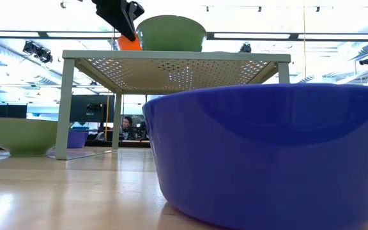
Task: Pick & Place Mini bowls
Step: Stack the orange bowl on top of the orange bowl on the shelf
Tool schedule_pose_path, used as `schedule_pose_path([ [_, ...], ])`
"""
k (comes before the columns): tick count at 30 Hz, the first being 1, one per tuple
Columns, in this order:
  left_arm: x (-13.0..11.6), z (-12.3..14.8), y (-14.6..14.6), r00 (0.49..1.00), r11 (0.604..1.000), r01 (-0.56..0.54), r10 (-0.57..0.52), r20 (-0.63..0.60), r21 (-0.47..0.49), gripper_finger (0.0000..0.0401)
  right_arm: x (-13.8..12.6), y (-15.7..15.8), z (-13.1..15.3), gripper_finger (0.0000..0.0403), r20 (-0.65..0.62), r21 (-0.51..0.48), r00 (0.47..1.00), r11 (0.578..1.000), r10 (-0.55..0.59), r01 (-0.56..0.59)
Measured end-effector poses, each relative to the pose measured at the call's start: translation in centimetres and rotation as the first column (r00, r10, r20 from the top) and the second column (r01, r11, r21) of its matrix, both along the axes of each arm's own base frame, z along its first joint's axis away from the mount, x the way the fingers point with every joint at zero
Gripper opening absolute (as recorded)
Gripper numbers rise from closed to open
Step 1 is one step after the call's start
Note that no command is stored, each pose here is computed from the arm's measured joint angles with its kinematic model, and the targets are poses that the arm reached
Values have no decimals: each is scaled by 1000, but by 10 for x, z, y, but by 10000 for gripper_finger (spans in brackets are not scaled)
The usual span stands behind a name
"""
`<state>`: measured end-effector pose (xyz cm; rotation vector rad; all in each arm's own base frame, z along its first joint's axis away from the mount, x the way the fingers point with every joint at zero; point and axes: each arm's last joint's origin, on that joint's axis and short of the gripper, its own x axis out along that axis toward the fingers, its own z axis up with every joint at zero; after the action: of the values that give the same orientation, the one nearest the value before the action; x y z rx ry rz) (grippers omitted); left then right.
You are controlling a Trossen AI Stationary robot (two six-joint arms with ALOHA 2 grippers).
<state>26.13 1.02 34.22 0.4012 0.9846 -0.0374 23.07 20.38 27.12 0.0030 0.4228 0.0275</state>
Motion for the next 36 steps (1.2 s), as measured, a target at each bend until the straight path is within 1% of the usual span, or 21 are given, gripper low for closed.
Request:
schedule_pose_path([
  [10, 0, 0, 0, 1000, 1000, -1, 1, 0, -4, 14, 0, 0, 0, 6, 0, 0, 1000, 1000, 0, 0],
  [17, 0, 0, 0, 1000, 1000, -21, 21, 4, -18, 19, 0, 0, 0, 6, 0, 0, 1000, 1000, 0, 0],
  [19, 0, 0, 0, 1000, 999, -26, 26, 7, -20, 32, 0, 0, 0, 6, 0, 0, 1000, 1000, 1, -1],
  [26, 2, 1, 0, 999, 999, -36, 36, 25, -28, 102, 0, 0, 0, 6, 0, 0, 1000, 1000, 0, 0],
  [29, 1, 1, 0, 999, 999, -37, 38, 23, -29, 117, 0, 0, 0, 6, 0, 0, 1000, 1000, 1, -1],
  [31, 1, 1, -1, 999, 999, -33, 33, 25, -27, 117, 0, 0, 0, 6, -2, 2, 1000, 1000, 4, -4],
  [33, -1, 3, -2, 999, 999, -28, 29, 32, -27, 108, 0, 0, 0, 7, -4, 4, 1000, 1000, 9, -9],
  [36, -3, 5, -2, 999, 1000, -16, 17, 40, -24, 77, 0, 0, 0, 6, -4, 4, 1000, 1000, 10, -10],
])
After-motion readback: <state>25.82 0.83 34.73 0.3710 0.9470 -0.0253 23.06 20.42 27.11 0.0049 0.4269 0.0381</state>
